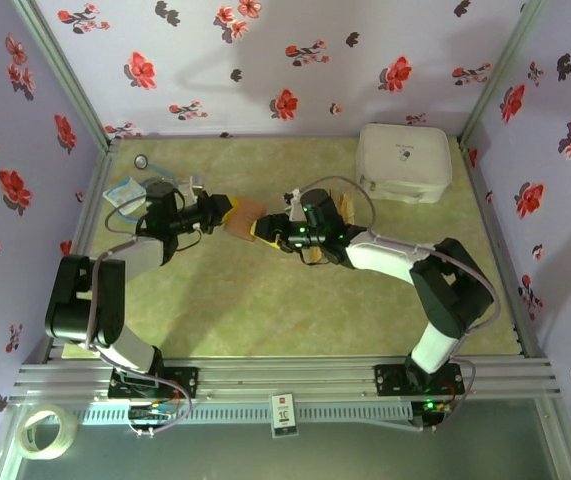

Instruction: Put the credit cards into the card holder

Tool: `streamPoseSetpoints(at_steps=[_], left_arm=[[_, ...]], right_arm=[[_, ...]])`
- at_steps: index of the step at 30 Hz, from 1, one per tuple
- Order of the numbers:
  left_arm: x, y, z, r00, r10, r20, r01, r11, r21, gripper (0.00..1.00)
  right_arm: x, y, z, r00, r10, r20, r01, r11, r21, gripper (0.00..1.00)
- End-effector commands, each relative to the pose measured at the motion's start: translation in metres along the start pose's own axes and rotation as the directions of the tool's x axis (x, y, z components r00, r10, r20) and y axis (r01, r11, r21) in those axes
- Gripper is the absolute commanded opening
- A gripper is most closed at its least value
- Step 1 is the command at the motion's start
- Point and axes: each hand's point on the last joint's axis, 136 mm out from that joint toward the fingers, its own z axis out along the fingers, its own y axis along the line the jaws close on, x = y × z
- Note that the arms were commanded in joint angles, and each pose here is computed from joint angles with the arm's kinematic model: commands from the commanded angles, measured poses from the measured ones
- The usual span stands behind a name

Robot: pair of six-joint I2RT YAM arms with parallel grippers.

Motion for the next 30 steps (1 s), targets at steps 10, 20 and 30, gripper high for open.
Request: streamPoseSetpoints(at_steps=[10,20,30], left_arm=[[0.008,-0.020,-0.023,0.960,0.275,0.048,-0.261,0.944,-0.201,0.00],[0.009,-0.025,-0.025,0.949,0.305,0.085,-0.276,0.929,-0.245,0.00],[0.011,-0.028,-0.022,0.949,0.305,0.084,-0.278,0.930,-0.241,0.00]], right_arm=[[-0.029,0.011,-0.027,0.976,-0.212,0.056,0.182,0.927,0.328,0.64],[-0.023,0.022,0.007,0.963,-0.271,0.008,0.252,0.905,0.344,0.69],[-0.021,0.008,0.033,0.965,-0.262,-0.014,0.249,0.896,0.367,0.68]])
